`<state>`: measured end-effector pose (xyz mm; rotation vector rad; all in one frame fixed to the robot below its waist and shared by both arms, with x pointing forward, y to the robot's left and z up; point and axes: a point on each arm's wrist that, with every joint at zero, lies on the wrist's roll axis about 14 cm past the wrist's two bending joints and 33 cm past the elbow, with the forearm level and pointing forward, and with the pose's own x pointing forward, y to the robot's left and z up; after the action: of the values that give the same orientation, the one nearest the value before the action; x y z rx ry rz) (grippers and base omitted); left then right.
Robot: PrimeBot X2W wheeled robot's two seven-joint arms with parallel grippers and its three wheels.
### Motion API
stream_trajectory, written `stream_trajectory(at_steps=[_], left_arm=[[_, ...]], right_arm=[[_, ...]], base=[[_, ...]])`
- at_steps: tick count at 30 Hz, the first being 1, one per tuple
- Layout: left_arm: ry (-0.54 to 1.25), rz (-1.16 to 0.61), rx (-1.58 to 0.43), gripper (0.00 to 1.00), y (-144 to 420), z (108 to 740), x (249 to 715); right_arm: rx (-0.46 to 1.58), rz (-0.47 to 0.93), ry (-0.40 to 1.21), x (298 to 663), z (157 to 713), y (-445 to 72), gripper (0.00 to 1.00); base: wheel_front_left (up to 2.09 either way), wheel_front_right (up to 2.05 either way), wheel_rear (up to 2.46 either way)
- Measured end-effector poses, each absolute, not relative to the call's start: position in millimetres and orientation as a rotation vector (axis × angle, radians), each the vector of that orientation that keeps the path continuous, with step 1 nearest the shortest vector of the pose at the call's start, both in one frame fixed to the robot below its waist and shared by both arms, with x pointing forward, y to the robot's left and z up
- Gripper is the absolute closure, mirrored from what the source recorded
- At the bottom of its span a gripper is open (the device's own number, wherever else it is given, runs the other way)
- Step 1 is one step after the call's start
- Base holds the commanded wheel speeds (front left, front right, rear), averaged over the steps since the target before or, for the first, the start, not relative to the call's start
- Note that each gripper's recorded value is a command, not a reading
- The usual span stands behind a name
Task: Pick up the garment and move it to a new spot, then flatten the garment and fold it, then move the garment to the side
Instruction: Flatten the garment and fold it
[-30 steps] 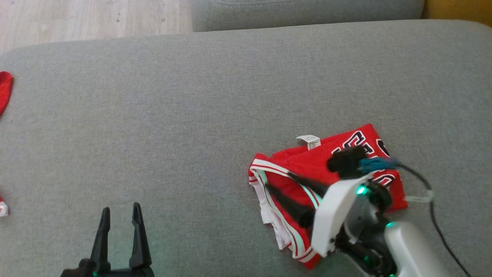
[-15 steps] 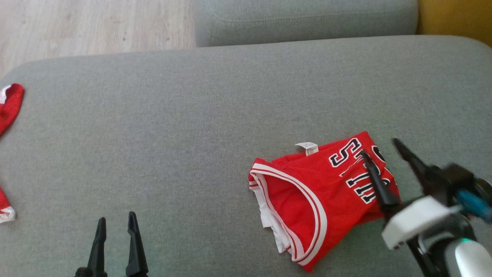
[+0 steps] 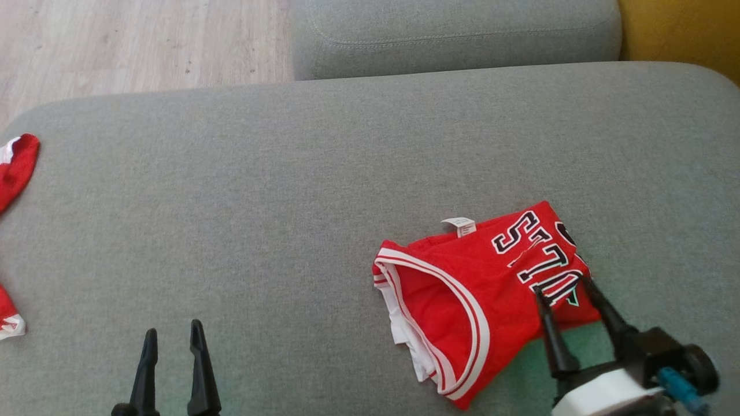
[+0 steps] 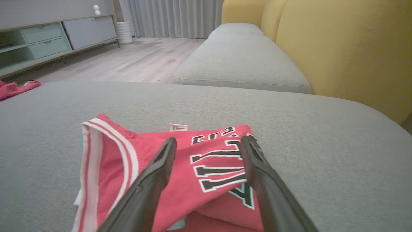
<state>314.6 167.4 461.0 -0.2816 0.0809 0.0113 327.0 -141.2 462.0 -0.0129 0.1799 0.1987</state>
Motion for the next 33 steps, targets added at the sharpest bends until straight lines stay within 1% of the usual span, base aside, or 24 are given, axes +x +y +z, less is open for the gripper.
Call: stream_trajectory(at_steps=[4, 6, 7, 8, 12, 13, 14, 17, 22, 27, 33], left_arm=[[0.083, 0.014, -0.281, 0.0, 168.1, 460.3, 314.4], [0.083, 0.017, -0.281, 0.0, 168.9, 460.2, 313.9], [0.083, 0.018, -0.282, 0.0, 169.4, 460.1, 313.6], [0.084, 0.02, -0.281, 0.0, 169.9, 459.7, 313.3], [0.089, 0.023, -0.281, 0.0, 170.4, 458.2, 313.3], [0.093, 0.023, -0.282, 0.0, 170.3, 457.2, 313.5], [0.099, 0.016, -0.284, 0.0, 168.6, 455.7, 314.3], [0.108, 0.016, -0.284, 0.0, 168.4, 453.0, 315.1], [0.107, 0.013, -0.287, 0.0, 166.7, 453.0, 321.1], [0.118, 0.023, -0.288, 0.0, 169.6, 449.3, 322.1], [0.125, 0.029, -0.288, 0.0, 170.8, 446.4, 326.7]], right_arm=[[-0.003, 0.227, 0.177, 328.4, 461.0, -130.7, 0.0], [-0.002, 0.235, 0.172, 331.8, 462.2, -128.2, 0.53], [0.003, 0.241, 0.173, 332.9, 461.9, -125.9, 0.92], [0.007, 0.251, 0.181, 333.4, 459.9, -122.7, 1.0], [0.009, 0.299, 0.219, 331.5, 449.8, -106.8, 1.0], [0.01, 0.324, 0.226, 331.8, 447.7, -98.7, 1.0], [0.006, 0.378, 0.244, 335.1, 444.2, -81.4, 1.0], [-0.01, 0.459, 0.28, 343.8, 439.3, -56.3, 1.0], [-0.068, 0.56, 0.396, 349.2, 413.5, -29.5, 1.0], [-0.12, 0.617, 0.483, 354.0, 392.1, -17.4, 1.0], [-0.124, 0.669, 0.48, 375.4, 394.5, -1.1, 1.0]], base=[[0.0, 0.0, 0.0], [0.0, 0.0, 0.0], [0.0, 0.0, 0.0], [0.0, 0.0, 0.0], [0.0, 0.0, 0.0], [0.0, 0.0, 0.0], [0.0, 0.0, 0.0], [0.0, 0.0, 0.0], [0.0, 0.0, 0.0], [0.0, 0.0, 0.0], [0.0, 0.0, 0.0]])
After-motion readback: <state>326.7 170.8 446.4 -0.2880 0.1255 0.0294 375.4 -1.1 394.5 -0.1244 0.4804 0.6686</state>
